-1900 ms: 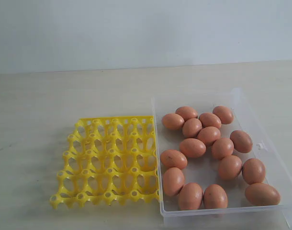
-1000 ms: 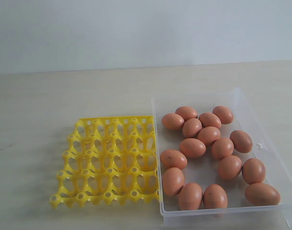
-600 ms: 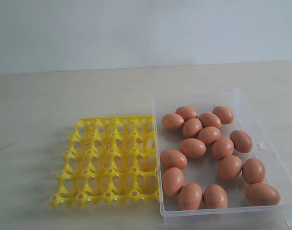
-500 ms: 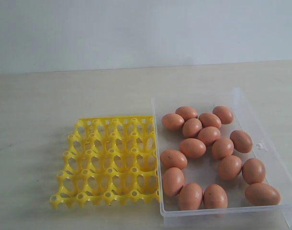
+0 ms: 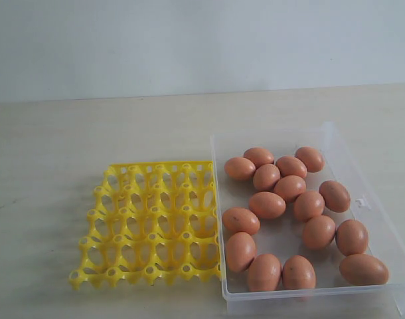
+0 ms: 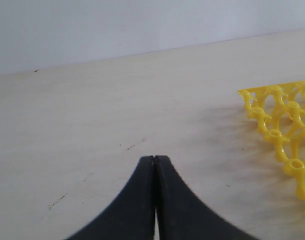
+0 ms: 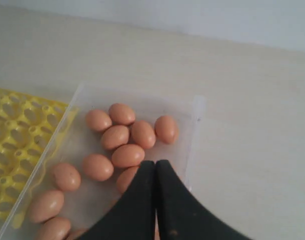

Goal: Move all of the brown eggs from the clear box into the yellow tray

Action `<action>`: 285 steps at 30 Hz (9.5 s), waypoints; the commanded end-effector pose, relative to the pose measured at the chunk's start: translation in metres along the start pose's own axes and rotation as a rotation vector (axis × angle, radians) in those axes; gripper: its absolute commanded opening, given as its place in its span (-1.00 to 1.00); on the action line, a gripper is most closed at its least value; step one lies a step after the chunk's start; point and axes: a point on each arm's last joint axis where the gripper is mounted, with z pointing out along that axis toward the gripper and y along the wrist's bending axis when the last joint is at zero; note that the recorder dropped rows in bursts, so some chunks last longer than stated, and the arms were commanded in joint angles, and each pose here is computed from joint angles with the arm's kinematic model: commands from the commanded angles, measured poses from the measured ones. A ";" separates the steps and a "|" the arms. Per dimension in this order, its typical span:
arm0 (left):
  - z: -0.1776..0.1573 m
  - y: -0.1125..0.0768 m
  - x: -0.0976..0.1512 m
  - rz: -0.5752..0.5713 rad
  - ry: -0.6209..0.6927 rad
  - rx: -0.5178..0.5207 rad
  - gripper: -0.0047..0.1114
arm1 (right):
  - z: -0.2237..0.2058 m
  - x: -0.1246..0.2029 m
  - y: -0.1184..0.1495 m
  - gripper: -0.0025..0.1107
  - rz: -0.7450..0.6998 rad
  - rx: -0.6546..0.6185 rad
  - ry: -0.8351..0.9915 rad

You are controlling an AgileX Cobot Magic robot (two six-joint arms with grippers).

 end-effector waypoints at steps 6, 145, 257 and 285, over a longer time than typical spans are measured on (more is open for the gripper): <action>0.000 -0.001 -0.002 -0.009 -0.014 0.009 -0.92 | 0.058 -0.034 0.019 -0.96 -0.090 -0.123 0.273; 0.000 -0.001 -0.002 -0.009 -0.014 0.009 -0.92 | 0.309 -0.007 0.028 -0.96 -0.253 0.004 0.455; 0.000 -0.001 -0.002 -0.009 -0.014 0.009 -0.92 | 0.328 -0.015 0.246 -0.14 -0.131 -0.398 -0.142; 0.000 -0.001 -0.002 -0.009 -0.014 0.009 -0.92 | 0.286 0.049 0.035 -0.05 0.245 0.051 0.746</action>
